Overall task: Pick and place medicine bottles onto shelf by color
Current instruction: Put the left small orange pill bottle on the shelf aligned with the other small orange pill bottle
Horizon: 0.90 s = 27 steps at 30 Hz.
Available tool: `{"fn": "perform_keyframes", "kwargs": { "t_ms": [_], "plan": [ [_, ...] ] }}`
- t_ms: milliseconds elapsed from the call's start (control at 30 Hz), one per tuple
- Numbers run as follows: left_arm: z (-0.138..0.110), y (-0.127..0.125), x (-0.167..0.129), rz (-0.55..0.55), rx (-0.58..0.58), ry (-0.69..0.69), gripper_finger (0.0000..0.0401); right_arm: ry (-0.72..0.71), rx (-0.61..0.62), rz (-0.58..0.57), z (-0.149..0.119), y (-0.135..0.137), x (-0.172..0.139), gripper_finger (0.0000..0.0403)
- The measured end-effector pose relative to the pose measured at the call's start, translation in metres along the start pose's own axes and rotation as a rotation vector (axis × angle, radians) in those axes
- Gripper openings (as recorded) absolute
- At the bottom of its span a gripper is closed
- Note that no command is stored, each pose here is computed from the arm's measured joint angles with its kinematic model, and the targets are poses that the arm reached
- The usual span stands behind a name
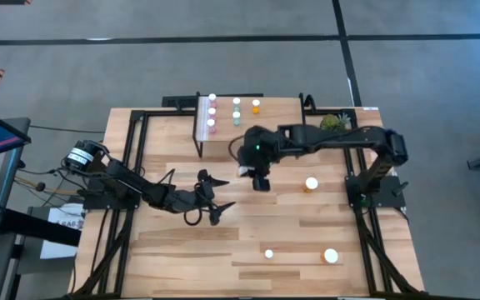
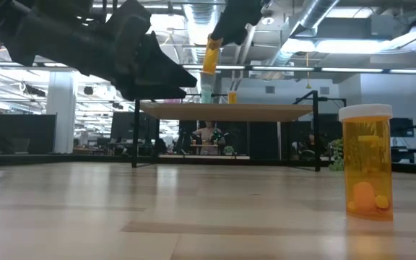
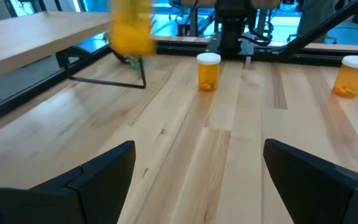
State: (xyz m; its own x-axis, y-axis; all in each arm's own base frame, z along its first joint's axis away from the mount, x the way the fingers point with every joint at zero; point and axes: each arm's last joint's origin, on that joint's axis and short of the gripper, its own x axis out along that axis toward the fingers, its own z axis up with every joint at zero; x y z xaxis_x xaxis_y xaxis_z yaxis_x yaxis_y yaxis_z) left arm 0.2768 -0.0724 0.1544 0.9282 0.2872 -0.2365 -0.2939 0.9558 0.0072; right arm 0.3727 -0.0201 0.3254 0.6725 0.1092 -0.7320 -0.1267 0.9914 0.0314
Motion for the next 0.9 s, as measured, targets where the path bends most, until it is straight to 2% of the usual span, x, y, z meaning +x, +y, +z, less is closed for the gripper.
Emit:
{"fn": "perform_keyframes", "kwargs": {
  "t_ms": [367,667,900],
  "plan": [
    [-0.003,0.000,0.000,-0.004,-0.006,0.025,0.0344,0.025,0.102,-0.130,-0.002,-0.067,-0.037,0.0154],
    [-0.003,0.000,0.000,-0.006,-0.008,0.025,0.0344,0.017,0.228,-0.259,-0.022,-0.130,-0.060,0.0154],
    [-0.003,0.000,0.000,-0.006,-0.008,0.024,0.0344,-0.017,0.275,-0.314,-0.030,-0.154,-0.070,0.0154]
  ]
}}
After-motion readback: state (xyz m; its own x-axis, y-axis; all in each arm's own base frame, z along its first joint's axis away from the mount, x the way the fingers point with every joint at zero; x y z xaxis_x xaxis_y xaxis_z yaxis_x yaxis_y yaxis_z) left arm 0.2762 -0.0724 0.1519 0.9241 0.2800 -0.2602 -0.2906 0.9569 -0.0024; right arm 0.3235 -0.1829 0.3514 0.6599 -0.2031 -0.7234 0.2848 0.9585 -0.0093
